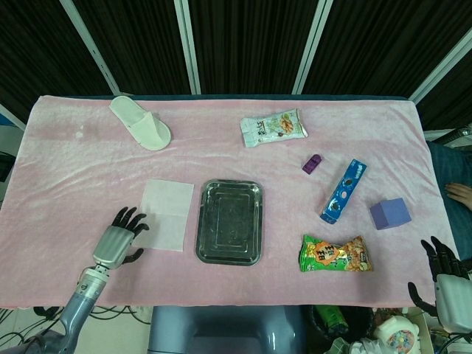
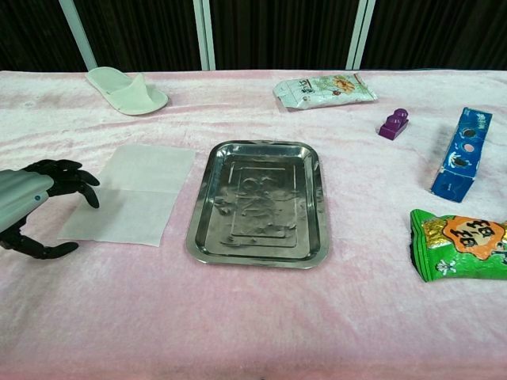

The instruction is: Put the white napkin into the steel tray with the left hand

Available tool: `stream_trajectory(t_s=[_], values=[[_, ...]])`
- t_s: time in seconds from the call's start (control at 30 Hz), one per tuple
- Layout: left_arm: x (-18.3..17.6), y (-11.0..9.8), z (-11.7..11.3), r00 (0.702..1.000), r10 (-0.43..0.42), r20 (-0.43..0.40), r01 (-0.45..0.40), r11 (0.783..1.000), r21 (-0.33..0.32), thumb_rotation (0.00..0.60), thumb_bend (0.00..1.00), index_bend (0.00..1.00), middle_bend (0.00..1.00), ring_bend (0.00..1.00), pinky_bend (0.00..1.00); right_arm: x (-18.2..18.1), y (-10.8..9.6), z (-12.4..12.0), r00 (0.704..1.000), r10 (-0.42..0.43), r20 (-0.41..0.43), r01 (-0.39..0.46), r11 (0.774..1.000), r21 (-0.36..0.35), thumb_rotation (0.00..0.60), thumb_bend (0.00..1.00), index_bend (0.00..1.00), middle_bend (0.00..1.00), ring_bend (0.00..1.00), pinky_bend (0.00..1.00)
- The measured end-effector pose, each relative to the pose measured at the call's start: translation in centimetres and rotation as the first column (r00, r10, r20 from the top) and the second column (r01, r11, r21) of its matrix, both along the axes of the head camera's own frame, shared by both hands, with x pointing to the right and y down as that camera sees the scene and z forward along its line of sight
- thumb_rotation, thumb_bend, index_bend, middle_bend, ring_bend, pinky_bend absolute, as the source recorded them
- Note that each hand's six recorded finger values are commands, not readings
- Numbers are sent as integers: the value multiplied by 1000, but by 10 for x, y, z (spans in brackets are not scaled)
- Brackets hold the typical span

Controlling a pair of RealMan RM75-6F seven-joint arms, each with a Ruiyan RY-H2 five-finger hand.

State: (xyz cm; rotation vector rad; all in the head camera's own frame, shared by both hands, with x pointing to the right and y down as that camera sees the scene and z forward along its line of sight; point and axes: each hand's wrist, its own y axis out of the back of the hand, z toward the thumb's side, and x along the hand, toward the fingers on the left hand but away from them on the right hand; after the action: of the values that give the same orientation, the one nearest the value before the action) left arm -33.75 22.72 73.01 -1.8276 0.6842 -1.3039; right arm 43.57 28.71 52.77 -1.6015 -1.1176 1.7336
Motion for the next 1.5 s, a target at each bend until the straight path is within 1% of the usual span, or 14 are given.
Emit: stream_trajectory(t_s=[0.17,0.3,0.43,0.53,0.67,0.9,1.2,1.5], values=[[0,-1,3,1000,0,5,0,1000,3,600,294,333,155,0,21,0,0,0,1000,0,-2,0,1000,-2,600,312,0,0,57,150],[-1,-2,3,1000,4,8,-4,1000,14,600,329,333,155,0,21,0,0,0,1000,5,-3,-5,1000,-2,600,313,0,0,57,150],[-3,-2,4,1000,-2,10,2,1000,18,600,334,337,156,0,22,0,0,1,1000,6,-1,-6,1000,-5,600,314,0,0,57,150],[-5,-2,3,1000,-10,8,10,1000,24,600,357,359,157,0,22,1,0,1,1000,9,0,-9,1000,-6,600,313,0,0,57,150],[-8,-3,3,1000,-16,7,16,999,35,600,391,416,171,0,22,1,0,0,1000,19,1,-19,1000,-8,600,314,0,0,57,151],[-11,-7,1,1000,-29,6,29,998,52,600,396,455,187,0,22,1,0,1,1000,20,-2,-20,1000,-11,600,316,0,0,57,150],[-19,-4,0,998,-61,-3,61,998,28,600,398,507,209,0,23,1,1,1,1000,22,-2,-23,1000,-13,600,327,0,0,57,150],[-23,-5,-1,995,-95,-12,95,995,6,600,410,558,232,0,22,2,1,1,1000,28,-2,-28,1000,-14,600,334,0,0,57,150]])
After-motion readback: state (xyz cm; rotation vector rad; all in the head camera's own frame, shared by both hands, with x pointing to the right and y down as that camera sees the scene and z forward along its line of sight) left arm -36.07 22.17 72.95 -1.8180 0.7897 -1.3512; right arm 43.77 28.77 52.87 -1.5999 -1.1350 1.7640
